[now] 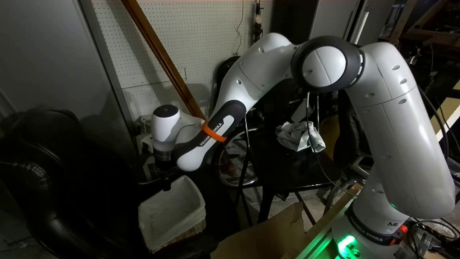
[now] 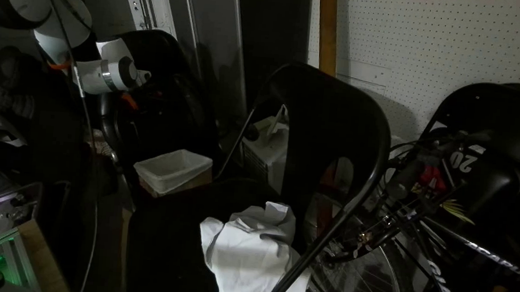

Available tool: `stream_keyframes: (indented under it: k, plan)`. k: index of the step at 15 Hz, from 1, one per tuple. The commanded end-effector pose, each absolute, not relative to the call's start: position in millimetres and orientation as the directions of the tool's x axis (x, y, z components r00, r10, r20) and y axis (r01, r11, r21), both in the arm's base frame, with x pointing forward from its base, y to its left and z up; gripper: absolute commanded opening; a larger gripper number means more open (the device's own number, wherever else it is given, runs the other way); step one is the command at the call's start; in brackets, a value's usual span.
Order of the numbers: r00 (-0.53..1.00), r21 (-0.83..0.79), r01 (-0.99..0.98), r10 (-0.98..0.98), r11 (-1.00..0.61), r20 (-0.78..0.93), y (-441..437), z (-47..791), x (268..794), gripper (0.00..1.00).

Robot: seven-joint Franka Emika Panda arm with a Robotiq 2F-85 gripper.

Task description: Pick up the basket and put it on the black chair on the left

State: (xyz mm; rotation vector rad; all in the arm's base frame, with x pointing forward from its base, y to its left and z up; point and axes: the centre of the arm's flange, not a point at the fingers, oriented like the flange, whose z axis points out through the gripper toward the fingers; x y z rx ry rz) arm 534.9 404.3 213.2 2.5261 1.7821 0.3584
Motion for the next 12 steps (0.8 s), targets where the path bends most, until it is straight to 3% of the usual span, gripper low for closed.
stream_keyframes:
  k: [1,12]
  plan:
    - [0.386,0.085,0.913,0.912,-0.400,0.141,349.8,261.6,494.5,1.00]
    - [0.665,-0.018,0.746,0.746,-0.665,-0.012,204.3,359.8,418.8,1.00]
